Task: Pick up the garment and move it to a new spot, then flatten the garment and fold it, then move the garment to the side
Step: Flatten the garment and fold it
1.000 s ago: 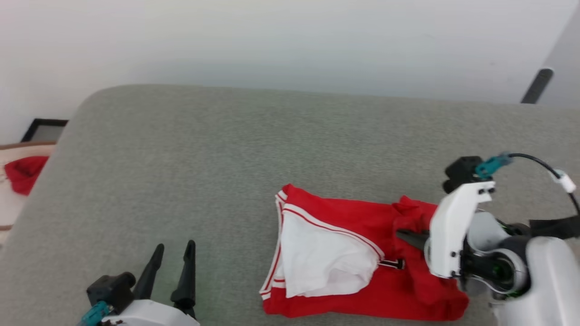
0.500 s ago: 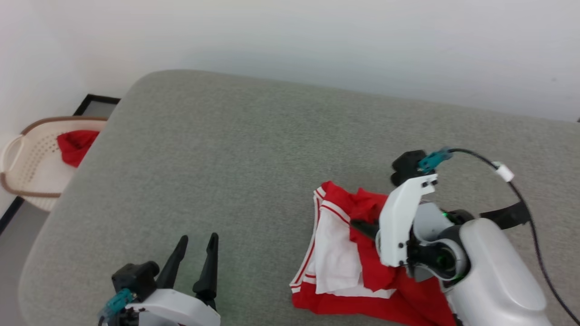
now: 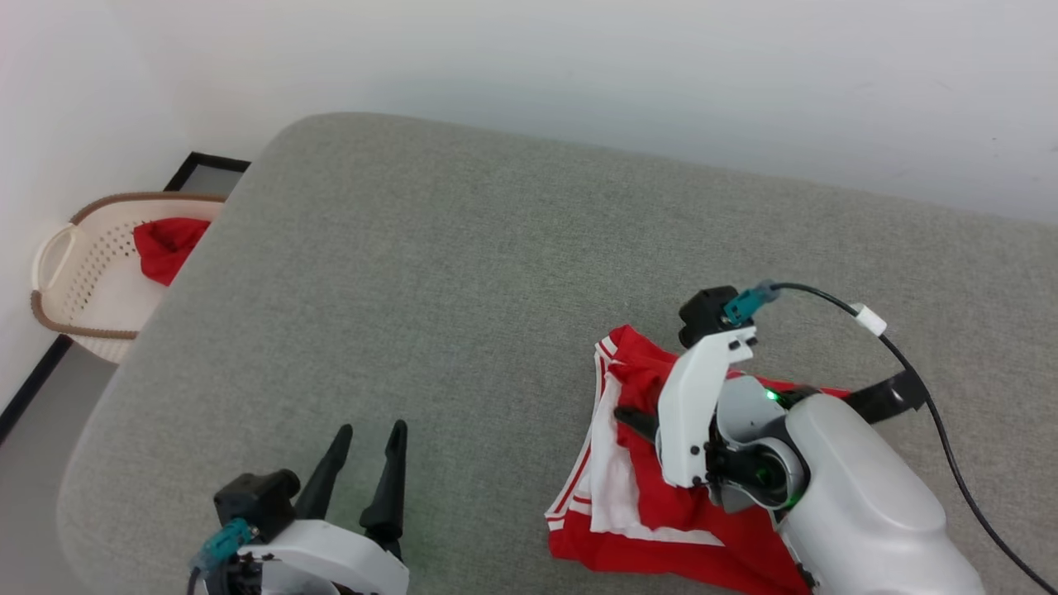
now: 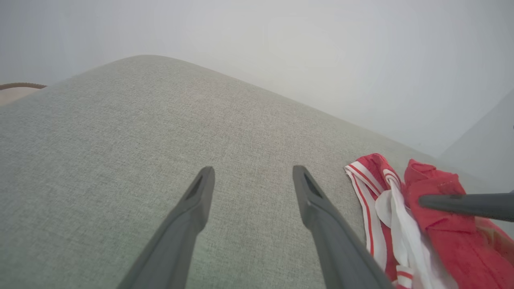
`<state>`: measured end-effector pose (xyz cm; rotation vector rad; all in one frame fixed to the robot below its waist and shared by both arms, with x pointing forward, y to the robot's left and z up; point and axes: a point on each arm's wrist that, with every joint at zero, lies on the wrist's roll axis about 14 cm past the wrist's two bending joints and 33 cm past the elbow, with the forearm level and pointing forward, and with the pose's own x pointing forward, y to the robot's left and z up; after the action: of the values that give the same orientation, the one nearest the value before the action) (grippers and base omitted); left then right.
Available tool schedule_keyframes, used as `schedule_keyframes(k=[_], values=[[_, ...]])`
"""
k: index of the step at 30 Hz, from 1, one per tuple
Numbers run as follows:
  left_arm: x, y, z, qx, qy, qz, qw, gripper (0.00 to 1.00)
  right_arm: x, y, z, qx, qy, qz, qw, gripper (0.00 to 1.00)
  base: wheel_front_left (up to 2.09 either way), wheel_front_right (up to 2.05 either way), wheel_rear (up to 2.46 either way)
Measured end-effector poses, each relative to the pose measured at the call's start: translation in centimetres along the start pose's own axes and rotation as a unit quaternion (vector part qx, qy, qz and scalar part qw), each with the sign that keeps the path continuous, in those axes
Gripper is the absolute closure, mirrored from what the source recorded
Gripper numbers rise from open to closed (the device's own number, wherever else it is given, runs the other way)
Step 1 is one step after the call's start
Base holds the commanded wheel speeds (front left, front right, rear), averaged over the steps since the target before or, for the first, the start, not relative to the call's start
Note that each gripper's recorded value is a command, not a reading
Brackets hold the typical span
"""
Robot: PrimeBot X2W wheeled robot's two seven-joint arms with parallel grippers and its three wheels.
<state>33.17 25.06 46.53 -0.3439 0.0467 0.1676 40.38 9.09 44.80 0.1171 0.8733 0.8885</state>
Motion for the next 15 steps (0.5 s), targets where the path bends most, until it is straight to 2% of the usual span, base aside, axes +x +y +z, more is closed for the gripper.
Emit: schedule_keyframes(k=[1,2,15], values=[[0.1,0.0,0.0,0.000,-0.001,0.000,1.000,0.00,0.0,0.0,0.2,-0.003,-0.001,0.000,1.000,0.18,0.00,0.00,0.00],[0.1,0.1,0.1,0.000,-0.002,0.000,1.000,0.00,0.0,0.1,0.5,-0.006,-0.005,0.000,1.000,0.00,0.00,0.00,0.00],[1.0,-0.6,0.4,0.013,-0.006,-0.018,1.000,0.00,-2.4,2.0,3.3,-0.029,-0.058,0.021,0.998,0.00,0.00,0.00,0.00]])
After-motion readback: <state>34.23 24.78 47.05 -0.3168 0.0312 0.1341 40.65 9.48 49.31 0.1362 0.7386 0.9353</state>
